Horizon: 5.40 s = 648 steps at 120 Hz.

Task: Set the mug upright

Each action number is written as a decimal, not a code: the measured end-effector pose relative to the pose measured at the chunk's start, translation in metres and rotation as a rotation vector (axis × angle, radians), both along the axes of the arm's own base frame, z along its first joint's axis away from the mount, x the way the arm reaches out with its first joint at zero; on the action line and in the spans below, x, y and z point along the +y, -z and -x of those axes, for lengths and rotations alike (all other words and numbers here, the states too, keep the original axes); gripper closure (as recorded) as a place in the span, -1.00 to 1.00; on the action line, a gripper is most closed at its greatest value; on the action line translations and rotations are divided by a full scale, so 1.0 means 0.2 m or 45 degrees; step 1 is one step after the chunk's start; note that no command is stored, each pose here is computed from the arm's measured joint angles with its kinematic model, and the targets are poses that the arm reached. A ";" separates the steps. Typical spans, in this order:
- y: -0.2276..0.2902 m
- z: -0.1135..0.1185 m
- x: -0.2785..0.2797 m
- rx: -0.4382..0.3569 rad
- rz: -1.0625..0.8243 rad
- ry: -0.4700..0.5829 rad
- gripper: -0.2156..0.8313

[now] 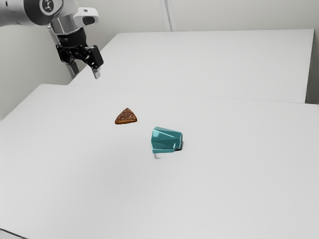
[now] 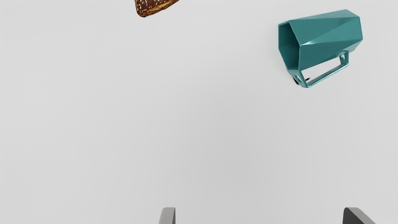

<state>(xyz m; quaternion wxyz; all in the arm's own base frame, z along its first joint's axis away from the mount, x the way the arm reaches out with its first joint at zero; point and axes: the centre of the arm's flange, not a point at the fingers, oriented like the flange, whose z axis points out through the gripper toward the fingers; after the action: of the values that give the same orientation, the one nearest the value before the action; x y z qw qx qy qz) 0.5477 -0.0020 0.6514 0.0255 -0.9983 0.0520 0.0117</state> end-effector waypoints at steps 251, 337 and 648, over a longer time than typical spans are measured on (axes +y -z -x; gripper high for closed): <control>1.82 -0.12 0.22 -0.389 1.287 -0.285 -0.55; 1.91 -0.12 0.03 -0.411 1.484 -0.142 -0.55; 0.94 0.24 -0.04 -0.016 0.333 0.470 0.91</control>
<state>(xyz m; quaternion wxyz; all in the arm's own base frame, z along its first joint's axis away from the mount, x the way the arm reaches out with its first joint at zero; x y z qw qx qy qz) 0.4996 -0.0104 0.4631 -0.1020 -0.9667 0.2346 -0.0061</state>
